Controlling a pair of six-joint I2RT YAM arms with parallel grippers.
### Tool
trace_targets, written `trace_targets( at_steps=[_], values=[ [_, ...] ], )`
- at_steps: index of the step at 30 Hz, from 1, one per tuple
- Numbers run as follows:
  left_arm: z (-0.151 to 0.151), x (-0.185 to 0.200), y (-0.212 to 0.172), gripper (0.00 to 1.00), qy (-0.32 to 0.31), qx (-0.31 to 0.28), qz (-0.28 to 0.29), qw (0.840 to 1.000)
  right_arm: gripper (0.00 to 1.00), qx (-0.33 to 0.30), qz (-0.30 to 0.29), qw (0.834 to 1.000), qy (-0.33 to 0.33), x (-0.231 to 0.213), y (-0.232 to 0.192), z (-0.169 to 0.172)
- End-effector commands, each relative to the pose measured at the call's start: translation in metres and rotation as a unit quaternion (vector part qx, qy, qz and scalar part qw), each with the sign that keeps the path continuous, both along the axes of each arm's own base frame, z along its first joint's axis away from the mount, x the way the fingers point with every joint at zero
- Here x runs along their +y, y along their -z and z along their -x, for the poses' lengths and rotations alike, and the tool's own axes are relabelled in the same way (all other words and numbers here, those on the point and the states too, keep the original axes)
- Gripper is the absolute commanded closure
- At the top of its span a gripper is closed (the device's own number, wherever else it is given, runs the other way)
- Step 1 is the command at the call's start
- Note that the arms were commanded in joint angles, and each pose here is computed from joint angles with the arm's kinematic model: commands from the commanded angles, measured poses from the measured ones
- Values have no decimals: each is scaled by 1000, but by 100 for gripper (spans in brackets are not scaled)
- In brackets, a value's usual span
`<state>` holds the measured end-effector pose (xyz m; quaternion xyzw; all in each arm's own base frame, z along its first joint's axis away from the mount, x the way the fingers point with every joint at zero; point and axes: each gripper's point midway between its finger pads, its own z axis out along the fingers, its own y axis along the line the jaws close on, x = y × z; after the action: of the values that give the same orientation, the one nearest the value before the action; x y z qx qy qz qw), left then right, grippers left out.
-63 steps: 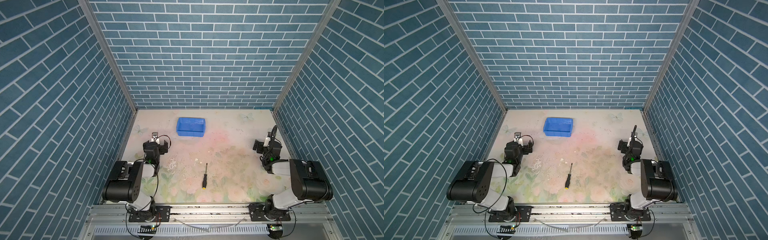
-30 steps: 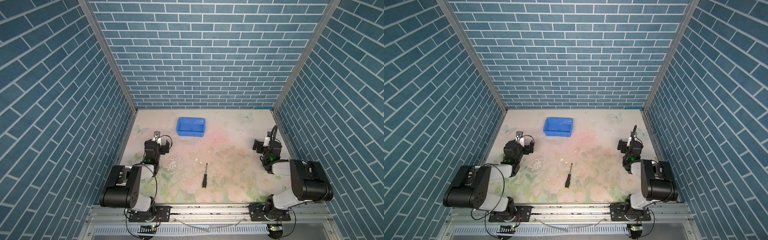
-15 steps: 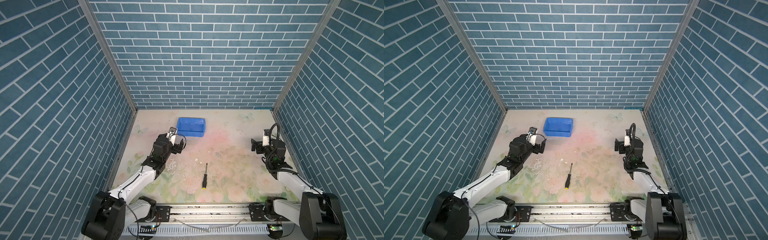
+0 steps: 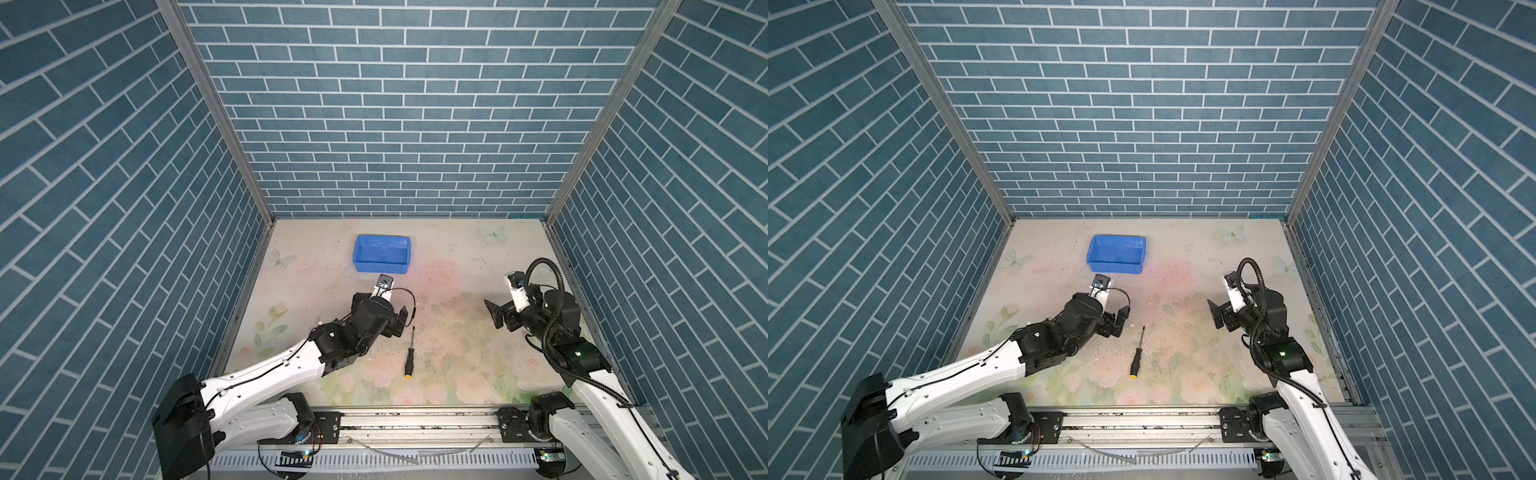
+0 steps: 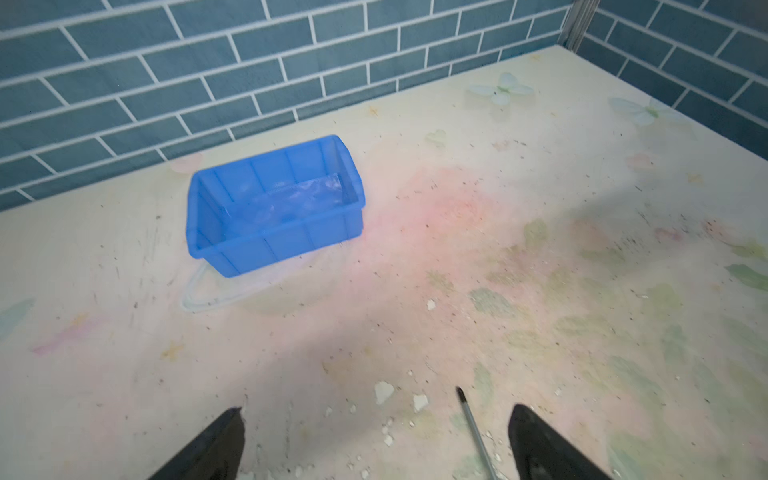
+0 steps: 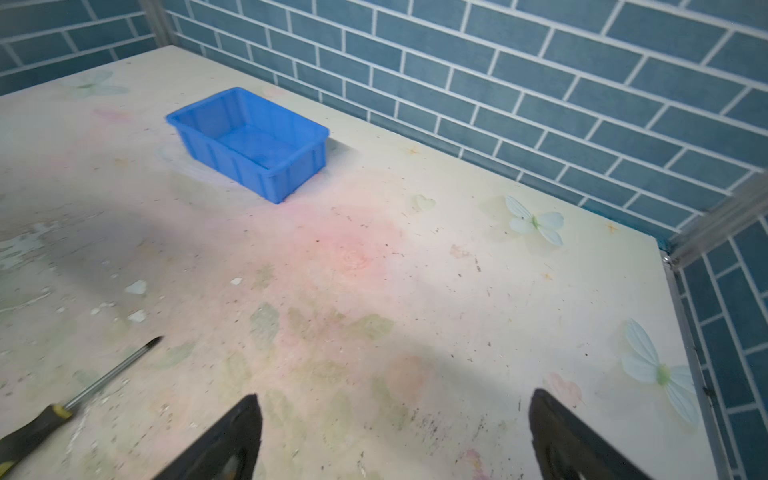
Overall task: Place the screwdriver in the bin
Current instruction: 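Move the left gripper over the black-and-yellow screwdriver while the right arm lifts aside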
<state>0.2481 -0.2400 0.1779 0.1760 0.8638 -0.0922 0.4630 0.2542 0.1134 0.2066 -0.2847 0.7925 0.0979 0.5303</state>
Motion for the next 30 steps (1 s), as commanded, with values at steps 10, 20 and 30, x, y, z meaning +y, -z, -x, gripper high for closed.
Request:
trace_targets(
  at_steps=[10,20,30],
  values=[
    [57,-42,78,0,-33,175,-55,982,1,59,32,975,-214,39,0,88],
    [81,-38,101,4,-76,274,-106,953,1,91,54,951,-291,41,7,124],
    [96,-19,123,14,-109,373,-98,916,1,79,49,950,-298,41,0,134]
  ],
)
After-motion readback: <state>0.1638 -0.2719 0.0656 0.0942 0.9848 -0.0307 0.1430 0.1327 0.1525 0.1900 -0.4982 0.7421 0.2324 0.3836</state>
